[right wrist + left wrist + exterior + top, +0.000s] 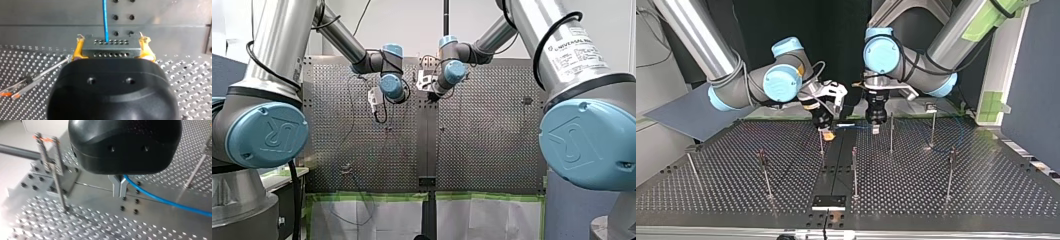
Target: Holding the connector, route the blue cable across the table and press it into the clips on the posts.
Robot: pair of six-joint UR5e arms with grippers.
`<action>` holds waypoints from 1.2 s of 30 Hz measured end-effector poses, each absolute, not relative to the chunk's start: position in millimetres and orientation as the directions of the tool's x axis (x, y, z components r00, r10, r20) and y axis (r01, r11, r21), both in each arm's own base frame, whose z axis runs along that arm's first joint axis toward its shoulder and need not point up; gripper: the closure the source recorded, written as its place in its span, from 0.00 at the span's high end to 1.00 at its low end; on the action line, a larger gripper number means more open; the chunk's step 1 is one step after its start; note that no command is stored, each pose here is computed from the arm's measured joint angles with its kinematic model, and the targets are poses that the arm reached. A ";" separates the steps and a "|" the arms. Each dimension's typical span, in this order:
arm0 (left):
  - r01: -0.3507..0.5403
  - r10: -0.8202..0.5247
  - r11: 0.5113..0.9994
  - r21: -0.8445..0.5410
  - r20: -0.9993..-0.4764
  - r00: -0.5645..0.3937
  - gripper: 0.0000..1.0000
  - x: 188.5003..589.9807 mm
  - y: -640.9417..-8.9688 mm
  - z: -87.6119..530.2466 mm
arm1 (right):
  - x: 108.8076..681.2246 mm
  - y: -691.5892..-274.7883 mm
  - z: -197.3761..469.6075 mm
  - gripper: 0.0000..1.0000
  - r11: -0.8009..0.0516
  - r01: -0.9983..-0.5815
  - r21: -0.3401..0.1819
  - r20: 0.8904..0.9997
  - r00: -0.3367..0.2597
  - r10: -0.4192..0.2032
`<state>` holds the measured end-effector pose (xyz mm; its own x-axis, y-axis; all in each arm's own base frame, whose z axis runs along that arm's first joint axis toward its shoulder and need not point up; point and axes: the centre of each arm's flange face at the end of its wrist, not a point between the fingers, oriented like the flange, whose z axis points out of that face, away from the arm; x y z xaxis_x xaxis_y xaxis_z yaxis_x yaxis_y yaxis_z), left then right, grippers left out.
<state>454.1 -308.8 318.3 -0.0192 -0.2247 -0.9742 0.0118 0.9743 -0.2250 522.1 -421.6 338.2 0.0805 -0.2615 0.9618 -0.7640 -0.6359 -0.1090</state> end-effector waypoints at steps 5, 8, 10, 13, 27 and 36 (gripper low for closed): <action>0.027 -0.222 0.975 -0.222 -0.975 0.011 0.00 449.0 -307.6 345.2 | 512.1 -409.9 359.1 0.00 -0.652 -0.753 -0.089 0.963 0.103 -0.251; 0.033 -0.227 0.974 -0.226 -0.973 0.029 0.00 445.2 -306.1 361.4 | 506.5 -403.2 374.5 0.00 -0.664 -0.744 -0.078 0.964 0.114 -0.241; 0.036 -0.231 0.973 -0.230 -0.972 0.040 0.00 441.9 -304.3 372.1 | 502.4 -399.4 384.2 0.00 -0.668 -0.741 -0.065 0.965 0.124 -0.231; 0.039 -0.237 0.971 -0.235 -0.970 0.057 0.00 436.4 -300.6 386.8 | 495.7 -393.4 399.7 0.00 -0.673 -0.738 -0.049 0.967 0.134 -0.217; 0.081 -0.245 0.967 -0.240 -0.968 0.053 0.00 444.4 -297.6 386.4 | 477.2 -387.8 441.3 0.00 -0.729 -0.682 -0.064 0.979 0.099 -0.179; 0.096 -0.258 0.963 -0.250 -0.962 0.087 0.00 466.9 -294.9 384.5 | 476.7 -407.1 423.1 0.00 -0.729 -0.680 -0.071 0.973 0.113 -0.200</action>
